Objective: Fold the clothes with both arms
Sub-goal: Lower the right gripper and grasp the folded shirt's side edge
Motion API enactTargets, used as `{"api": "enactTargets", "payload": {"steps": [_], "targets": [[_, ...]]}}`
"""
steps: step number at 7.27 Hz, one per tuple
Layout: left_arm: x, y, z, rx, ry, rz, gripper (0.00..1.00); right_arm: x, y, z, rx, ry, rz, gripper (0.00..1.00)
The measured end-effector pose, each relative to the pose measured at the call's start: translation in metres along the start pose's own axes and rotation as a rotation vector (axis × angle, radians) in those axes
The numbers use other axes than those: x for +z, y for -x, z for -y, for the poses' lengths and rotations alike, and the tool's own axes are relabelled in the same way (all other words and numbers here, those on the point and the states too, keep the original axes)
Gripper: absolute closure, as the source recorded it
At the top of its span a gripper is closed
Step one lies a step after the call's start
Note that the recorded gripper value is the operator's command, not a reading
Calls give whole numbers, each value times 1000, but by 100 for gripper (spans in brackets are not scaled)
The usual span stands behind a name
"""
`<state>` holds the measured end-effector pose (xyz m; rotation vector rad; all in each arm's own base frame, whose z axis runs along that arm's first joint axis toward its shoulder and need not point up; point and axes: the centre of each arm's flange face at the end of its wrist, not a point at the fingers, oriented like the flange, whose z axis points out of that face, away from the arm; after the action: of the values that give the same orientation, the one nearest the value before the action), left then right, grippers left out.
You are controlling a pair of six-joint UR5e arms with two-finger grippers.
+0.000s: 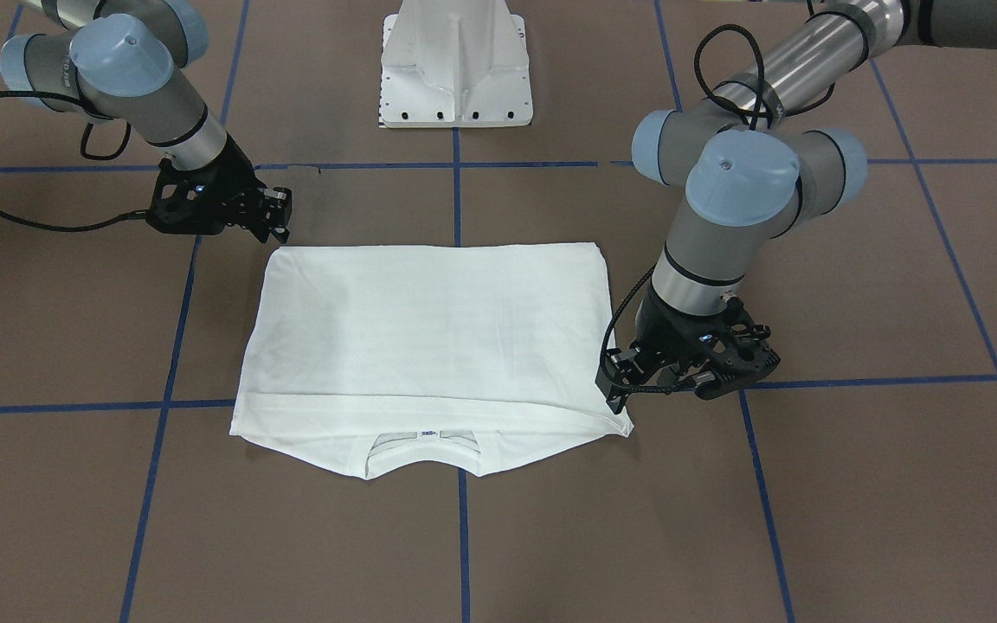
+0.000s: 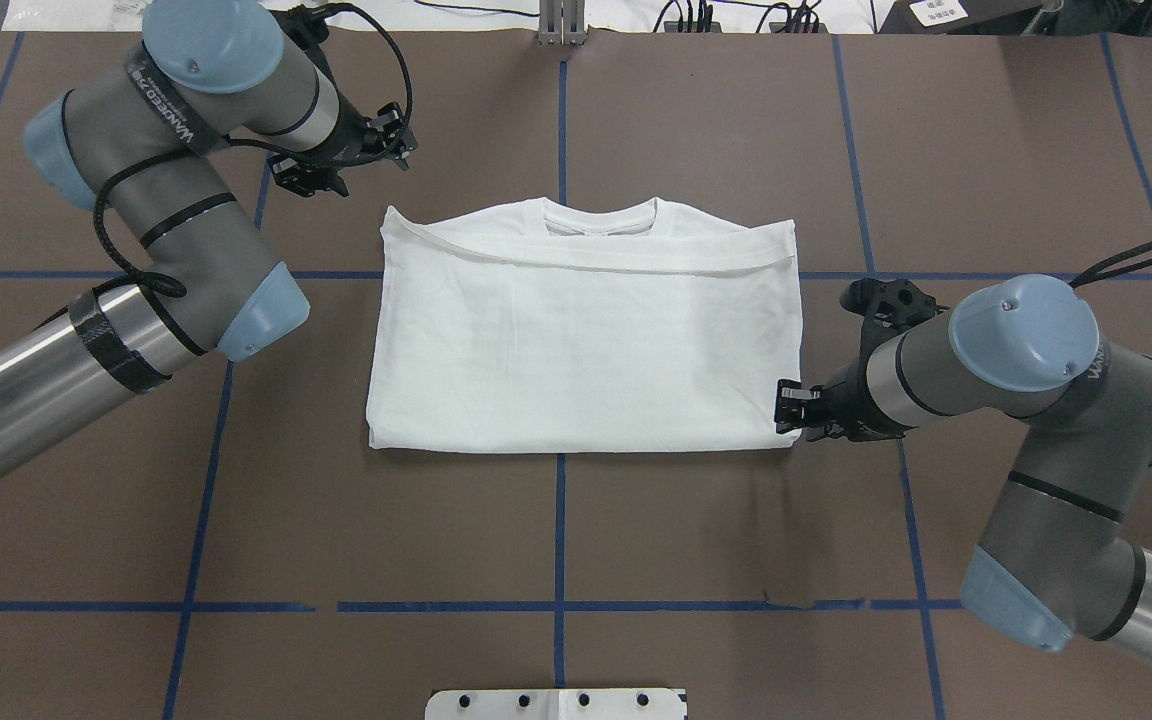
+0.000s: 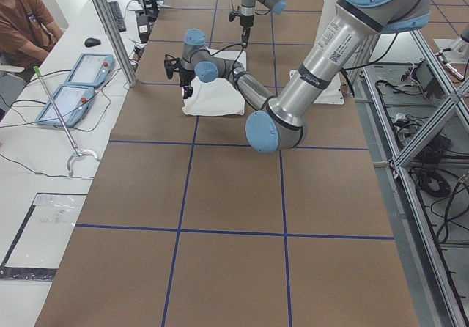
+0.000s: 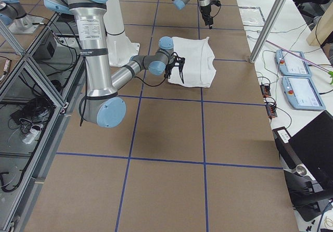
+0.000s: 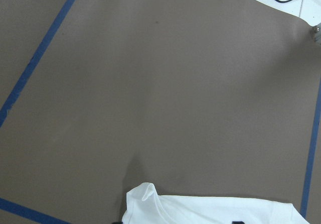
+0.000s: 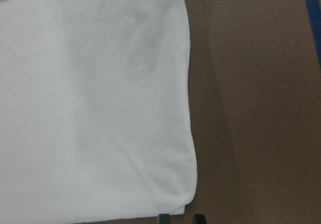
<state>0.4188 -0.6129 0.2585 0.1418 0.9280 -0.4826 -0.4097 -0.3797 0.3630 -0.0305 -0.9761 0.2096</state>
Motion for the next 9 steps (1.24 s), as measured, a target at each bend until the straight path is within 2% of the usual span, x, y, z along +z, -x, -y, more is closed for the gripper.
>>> {"api": "enactTargets", "payload": {"steps": [3, 4, 5, 6, 8, 9], "targets": [[1, 2, 0, 1, 0, 2, 22, 26, 8, 10, 9, 4, -28, 1], [1, 2, 0, 1, 1, 1, 22, 32, 6, 11, 11, 6, -37, 7], [0, 1, -1, 1, 1, 1, 22, 39, 6, 13, 14, 9, -47, 57], [0, 1, -1, 1, 1, 0, 23, 45, 8, 14, 15, 14, -54, 100], [0, 1, -1, 1, 1, -1, 23, 44, 10, 19, 24, 32, -60, 100], [0, 1, -1, 1, 0, -2, 23, 34, 8, 31, 54, 56, -72, 100]]}}
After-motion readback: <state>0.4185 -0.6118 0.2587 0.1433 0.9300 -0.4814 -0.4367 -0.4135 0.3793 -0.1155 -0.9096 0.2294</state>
